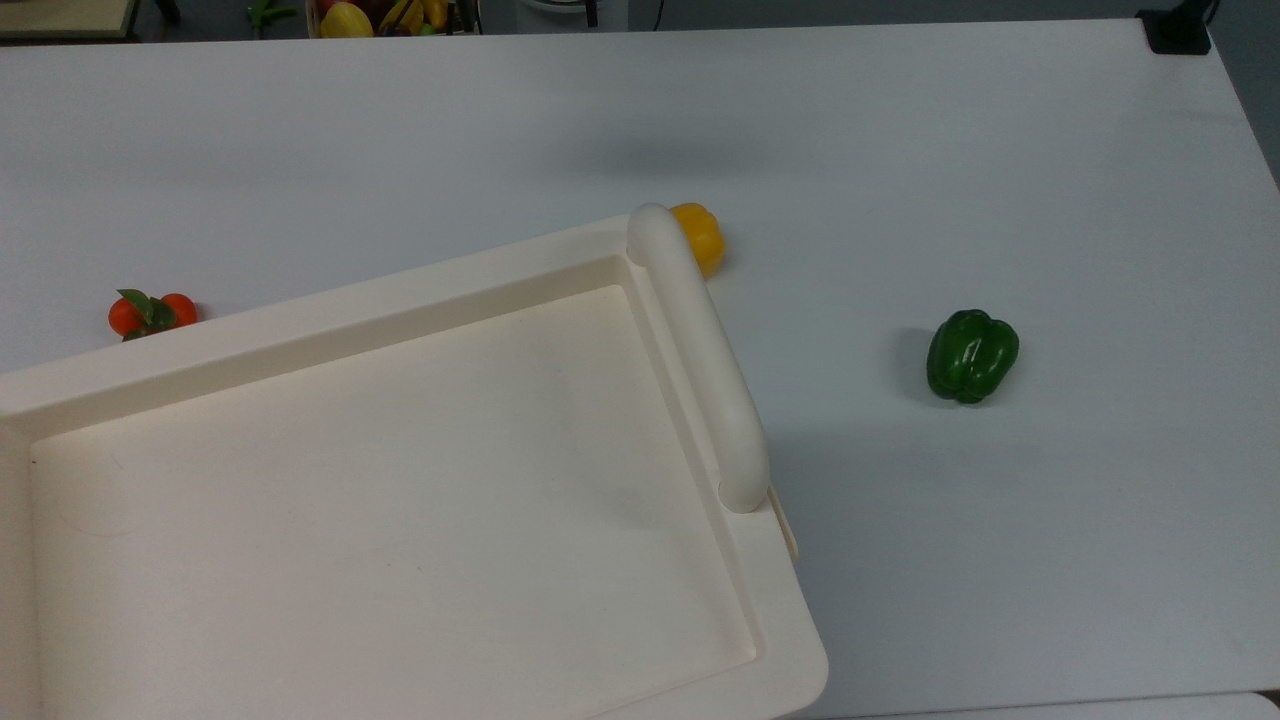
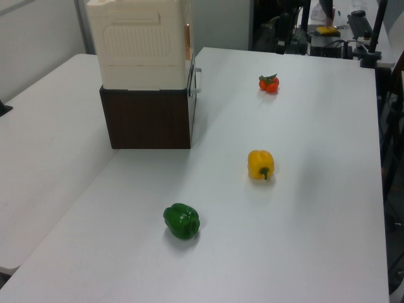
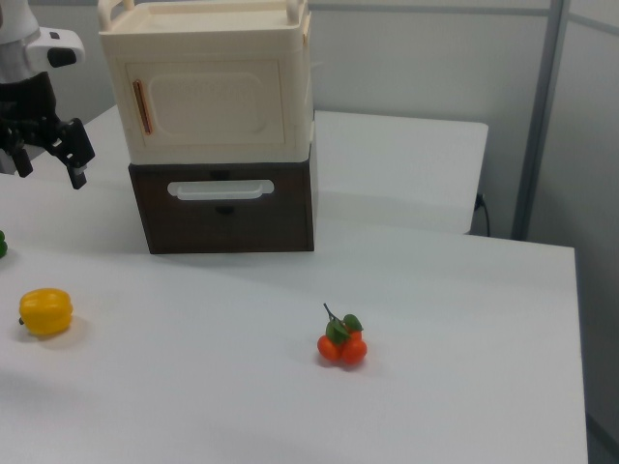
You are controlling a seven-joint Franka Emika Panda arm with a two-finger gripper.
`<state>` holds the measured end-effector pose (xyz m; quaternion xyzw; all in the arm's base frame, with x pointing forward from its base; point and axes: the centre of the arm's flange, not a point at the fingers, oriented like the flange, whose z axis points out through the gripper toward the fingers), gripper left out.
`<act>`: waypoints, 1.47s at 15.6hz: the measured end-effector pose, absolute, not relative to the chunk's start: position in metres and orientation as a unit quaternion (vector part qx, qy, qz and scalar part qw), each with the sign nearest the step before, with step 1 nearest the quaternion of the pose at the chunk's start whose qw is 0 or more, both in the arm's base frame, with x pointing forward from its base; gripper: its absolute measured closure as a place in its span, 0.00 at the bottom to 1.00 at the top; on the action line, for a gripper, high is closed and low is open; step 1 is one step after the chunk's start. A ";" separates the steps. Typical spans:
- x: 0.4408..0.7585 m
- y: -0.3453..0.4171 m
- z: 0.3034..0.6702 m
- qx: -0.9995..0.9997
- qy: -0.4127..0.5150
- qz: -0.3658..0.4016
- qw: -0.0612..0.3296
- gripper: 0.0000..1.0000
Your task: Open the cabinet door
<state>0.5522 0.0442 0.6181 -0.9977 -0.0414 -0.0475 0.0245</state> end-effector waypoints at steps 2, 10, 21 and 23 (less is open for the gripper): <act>0.552 0.044 0.618 -0.998 -0.041 -0.048 0.025 0.00; 0.552 0.044 0.619 -0.998 -0.045 -0.048 0.024 0.00; 0.567 0.039 0.627 -0.993 -0.042 -0.107 0.025 0.00; 0.576 0.041 0.633 -0.987 -0.042 -0.150 0.027 0.03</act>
